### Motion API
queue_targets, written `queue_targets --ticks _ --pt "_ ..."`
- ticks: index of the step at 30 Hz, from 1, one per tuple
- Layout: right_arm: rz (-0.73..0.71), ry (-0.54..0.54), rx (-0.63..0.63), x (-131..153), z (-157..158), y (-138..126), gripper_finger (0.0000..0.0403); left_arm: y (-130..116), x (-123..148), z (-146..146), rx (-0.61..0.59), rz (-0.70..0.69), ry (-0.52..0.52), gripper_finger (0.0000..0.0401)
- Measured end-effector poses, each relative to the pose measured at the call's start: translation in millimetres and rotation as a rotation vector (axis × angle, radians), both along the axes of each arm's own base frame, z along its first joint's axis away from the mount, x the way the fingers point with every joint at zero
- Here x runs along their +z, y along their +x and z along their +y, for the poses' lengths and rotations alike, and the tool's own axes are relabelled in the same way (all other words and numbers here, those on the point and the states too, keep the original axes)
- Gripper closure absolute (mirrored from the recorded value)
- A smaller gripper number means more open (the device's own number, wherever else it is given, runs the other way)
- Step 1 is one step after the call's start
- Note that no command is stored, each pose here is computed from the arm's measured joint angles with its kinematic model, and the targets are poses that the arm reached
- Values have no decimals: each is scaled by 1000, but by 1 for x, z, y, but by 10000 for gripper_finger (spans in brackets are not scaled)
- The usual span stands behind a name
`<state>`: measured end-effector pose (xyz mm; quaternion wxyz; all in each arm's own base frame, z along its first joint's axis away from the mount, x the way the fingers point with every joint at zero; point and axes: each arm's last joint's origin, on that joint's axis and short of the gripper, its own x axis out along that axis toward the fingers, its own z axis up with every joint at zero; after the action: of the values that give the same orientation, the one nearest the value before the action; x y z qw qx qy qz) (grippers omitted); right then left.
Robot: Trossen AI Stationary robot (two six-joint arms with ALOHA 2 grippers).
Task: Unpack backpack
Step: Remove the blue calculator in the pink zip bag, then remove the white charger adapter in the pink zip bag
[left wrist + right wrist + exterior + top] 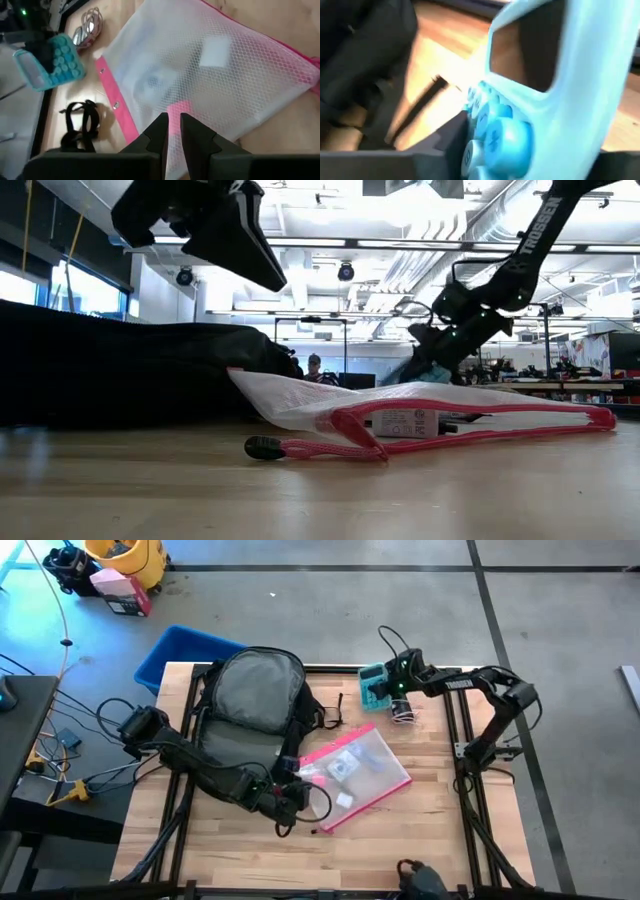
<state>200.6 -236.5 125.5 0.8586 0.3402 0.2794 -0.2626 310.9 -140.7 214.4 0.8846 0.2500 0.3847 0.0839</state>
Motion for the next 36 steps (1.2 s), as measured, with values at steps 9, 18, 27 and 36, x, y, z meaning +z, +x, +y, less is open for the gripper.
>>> queue_targets --ticks 9,18,27,36 --pt "255 -45 -10 13 -7 -2 147 -3 -1 -3 16 7 -66 370" --pt "376 -87 -30 54 0 0 145 -4 -2 -4 24 8 -76 370" --pt "441 -110 -29 61 20 10 144 -7 -2 -10 28 2 -97 370" --pt "381 -339 62 121 94 27 144 -9 -3 -12 26 6 -99 370"
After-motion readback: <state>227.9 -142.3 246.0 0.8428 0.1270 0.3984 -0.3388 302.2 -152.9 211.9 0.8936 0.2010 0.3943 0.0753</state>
